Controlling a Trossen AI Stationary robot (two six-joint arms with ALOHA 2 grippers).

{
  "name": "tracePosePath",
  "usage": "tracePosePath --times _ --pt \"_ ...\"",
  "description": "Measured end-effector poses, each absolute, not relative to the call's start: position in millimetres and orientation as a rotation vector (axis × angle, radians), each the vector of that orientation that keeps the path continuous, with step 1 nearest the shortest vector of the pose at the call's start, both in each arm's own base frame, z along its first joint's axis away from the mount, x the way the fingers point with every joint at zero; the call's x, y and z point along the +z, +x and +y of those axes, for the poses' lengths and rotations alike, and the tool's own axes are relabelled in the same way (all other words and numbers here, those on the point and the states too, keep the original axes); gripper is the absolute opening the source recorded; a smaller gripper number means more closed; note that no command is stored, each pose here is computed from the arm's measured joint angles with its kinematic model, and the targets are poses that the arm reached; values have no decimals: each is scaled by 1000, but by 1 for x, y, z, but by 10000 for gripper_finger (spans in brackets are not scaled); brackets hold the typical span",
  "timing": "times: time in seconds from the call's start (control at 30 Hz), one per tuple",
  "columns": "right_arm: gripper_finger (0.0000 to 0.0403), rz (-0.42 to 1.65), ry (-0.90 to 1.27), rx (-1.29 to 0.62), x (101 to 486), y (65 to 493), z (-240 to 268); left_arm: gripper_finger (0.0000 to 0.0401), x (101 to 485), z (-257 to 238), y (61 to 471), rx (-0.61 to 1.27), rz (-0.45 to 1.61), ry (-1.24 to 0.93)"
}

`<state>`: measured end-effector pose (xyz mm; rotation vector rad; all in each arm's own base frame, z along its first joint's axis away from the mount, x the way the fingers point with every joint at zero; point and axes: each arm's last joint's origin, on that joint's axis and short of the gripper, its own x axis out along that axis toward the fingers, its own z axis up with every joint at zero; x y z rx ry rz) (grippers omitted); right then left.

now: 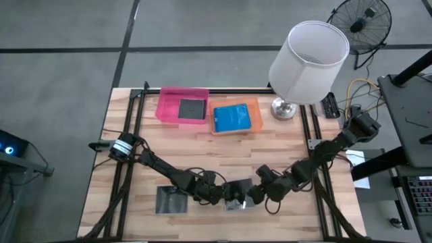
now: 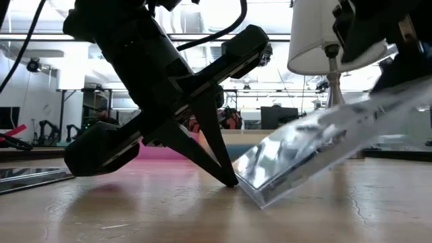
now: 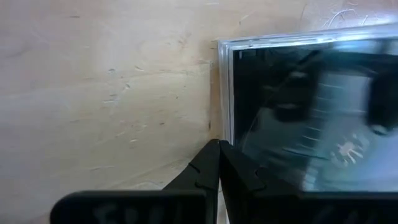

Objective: Pick & place jewel cases by type
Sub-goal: Put the right black CD case into the pink bin

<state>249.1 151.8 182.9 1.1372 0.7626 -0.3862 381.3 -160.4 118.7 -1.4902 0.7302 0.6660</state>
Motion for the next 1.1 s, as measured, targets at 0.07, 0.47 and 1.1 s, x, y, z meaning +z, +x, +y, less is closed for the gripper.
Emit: tracePosePath --times 0.07,0.47,1.1 --pt "235 738 1141 -383 188 252 153 0 119 -160 381 664 731 -1487" --pt "235 676 1078 -407 209 261 154 0 119 -161 381 657 737 -1481" --pt "235 577 1093 -416 214 266 154 0 119 -161 382 651 739 -1471"
